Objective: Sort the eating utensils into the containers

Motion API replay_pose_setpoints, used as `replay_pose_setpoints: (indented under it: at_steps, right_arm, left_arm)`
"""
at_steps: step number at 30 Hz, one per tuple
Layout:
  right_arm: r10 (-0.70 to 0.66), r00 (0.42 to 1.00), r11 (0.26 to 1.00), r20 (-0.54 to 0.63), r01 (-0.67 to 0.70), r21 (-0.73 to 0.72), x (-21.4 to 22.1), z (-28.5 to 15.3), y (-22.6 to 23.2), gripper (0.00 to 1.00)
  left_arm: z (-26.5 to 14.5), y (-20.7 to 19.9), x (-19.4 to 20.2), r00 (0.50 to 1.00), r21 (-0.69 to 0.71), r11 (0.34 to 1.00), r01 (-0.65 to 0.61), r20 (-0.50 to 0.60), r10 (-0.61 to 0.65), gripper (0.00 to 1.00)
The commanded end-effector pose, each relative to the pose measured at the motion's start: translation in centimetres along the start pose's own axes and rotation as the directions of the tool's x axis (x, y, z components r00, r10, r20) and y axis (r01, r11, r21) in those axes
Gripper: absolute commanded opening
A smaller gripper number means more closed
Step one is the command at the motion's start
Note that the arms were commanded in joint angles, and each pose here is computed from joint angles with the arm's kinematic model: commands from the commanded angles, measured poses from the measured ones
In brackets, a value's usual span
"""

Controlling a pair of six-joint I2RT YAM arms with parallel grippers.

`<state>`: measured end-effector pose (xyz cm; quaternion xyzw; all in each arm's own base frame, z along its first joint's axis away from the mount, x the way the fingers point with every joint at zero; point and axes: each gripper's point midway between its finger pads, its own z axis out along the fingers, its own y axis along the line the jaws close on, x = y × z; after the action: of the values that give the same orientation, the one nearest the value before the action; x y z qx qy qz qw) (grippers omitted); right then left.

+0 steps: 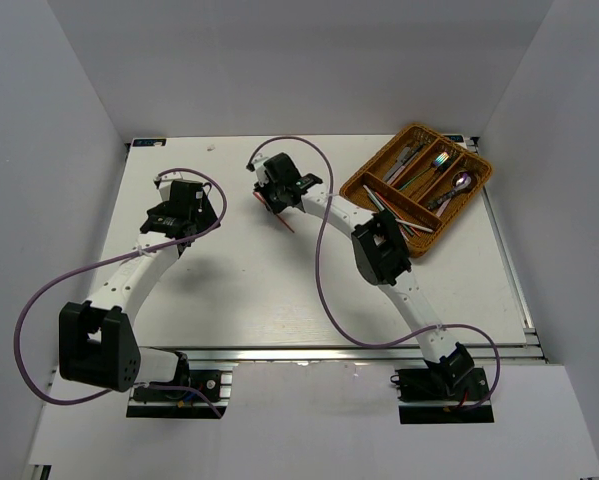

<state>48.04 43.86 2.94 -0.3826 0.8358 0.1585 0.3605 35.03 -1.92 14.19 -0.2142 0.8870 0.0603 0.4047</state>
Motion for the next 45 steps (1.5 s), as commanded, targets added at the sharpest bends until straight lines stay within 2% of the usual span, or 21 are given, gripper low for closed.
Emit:
replay_pose_setpoints:
  at_steps: [1,3,7,9,12,15,16,18,21,22,24,25,28,30,31,33,39,41,42,43,45]
  right_arm:
    - [-0.001,0.990,1.000,-0.141,0.000,-0.006,4.0,0.1,0.4,0.06]
    - [0.000,0.988,1.000,-0.152,-0.003,-0.017,4.4,-0.1,0.7,0.00]
    - [0.010,0.990,0.999,-0.139,-0.017,-0.045,3.9,-1.2,1.4,0.00]
    - [0.025,0.996,0.994,-0.090,-0.034,-0.100,2.4,-2.0,2.2,0.00]
    - [0.031,0.997,0.983,0.077,-0.017,-0.182,-2.3,-5.4,3.0,0.00]
    - [0.009,0.961,0.969,0.276,0.060,-0.241,-8.3,-11.9,2.3,0.00]
    - [0.018,0.955,0.971,0.296,0.054,-0.235,-8.6,-13.0,0.4,0.00]
    - [-0.033,0.941,0.951,0.336,0.133,-0.278,-9.3,-16.3,-0.5,0.00]
    - [-0.112,0.947,0.967,0.300,0.173,-0.185,-6.6,-19.6,-5.4,0.00]
    - [-0.106,0.954,0.982,0.280,0.144,-0.122,-5.3,-20.5,-8.6,0.00]
    - [-0.141,0.968,0.988,0.208,0.150,-0.027,-1.5,-22.1,-11.7,0.00]
    - [-0.126,0.976,0.992,0.179,0.123,0.029,0.3,-23.1,-14.4,0.00]
    - [-0.103,0.989,0.986,0.104,0.089,0.140,4.9,-25.6,-18.1,0.00]
    - [-0.093,0.988,0.979,0.121,0.069,0.192,5.3,-27.0,-19.4,0.00]
    - [-0.059,0.992,0.981,0.112,0.037,0.190,6.8,-27.2,-19.6,0.00]
    - [-0.062,0.988,0.981,0.143,0.033,0.192,6.9,-27.9,-19.6,0.00]
    - [-0.005,0.997,0.984,0.078,-0.009,0.176,10.3,-26.8,-19.5,0.00]
    - [0.022,0.999,0.980,0.050,-0.031,0.196,11.1,-26.7,-19.9,0.25]
    - [0.025,0.999,0.978,0.046,-0.034,0.204,11.2,-26.7,-20.0,0.46]
    - [0.033,0.999,0.976,0.040,-0.040,0.213,11.2,-26.9,-20.2,0.89]
    - [0.029,0.998,0.971,0.061,-0.043,0.235,10.2,-27.8,-20.4,0.89]
  left_arm:
    - [-1.5,-0.4,-1.7,0.999,0.033,0.999,0.017,0.051,-0.019,0.98]
    - [-1.5,-0.4,-1.7,0.998,0.035,0.999,0.016,0.052,-0.018,0.98]
    - [-1.7,-0.2,-2.1,0.998,0.031,0.999,0.019,0.063,-0.021,0.98]
    - [-1.8,-0.2,-2.2,0.997,0.029,0.999,0.019,0.069,-0.021,0.98]
    - [-1.8,-0.1,-2.1,0.997,0.027,0.999,0.019,0.069,-0.020,0.98]
    - [-1.9,-0.2,-2.2,0.997,0.027,0.999,0.018,0.071,-0.020,0.98]
    - [-1.9,-0.1,-2.1,0.997,0.027,0.999,0.018,0.069,-0.020,0.98]
    - [-1.9,-0.1,-2.2,0.997,0.029,0.999,0.020,0.073,-0.022,0.98]
    - [-2.0,-0.2,-2.2,0.997,0.035,0.999,0.021,0.074,-0.023,0.98]
    - [-2.0,-0.3,-2.3,0.997,0.042,0.999,0.023,0.073,-0.026,0.98]
    - [-2.0,-0.4,-2.2,0.997,0.049,0.998,0.024,0.071,-0.028,0.98]
    - [-2.0,-0.6,-2.2,0.997,0.057,0.998,0.025,0.068,-0.028,0.98]
    - [-1.9,-0.8,-2.0,0.998,0.067,0.997,0.025,0.061,-0.030,0.98]
    - [-1.8,-1.0,-1.8,0.998,0.074,0.997,0.025,0.054,-0.029,0.98]
    - [-1.8,-1.0,-1.7,0.998,0.075,0.997,0.025,0.052,-0.029,0.98]
    - [-1.8,-1.1,-1.7,0.998,0.078,0.997,0.025,0.050,-0.029,0.98]
    - [-1.6,-0.9,-1.7,0.998,0.069,0.997,0.023,0.052,-0.027,0.98]
    - [-1.6,-0.9,-1.6,0.998,0.067,0.998,0.023,0.051,-0.026,0.98]
    - [-1.6,-0.8,-1.6,0.998,0.065,0.998,0.022,0.051,-0.026,0.98]
    - [-1.6,-0.9,-1.6,0.998,0.067,0.998,0.022,0.052,-0.025,0.98]
    - [-1.6,-0.8,-1.5,0.998,0.063,0.998,0.021,0.051,-0.024,0.98]
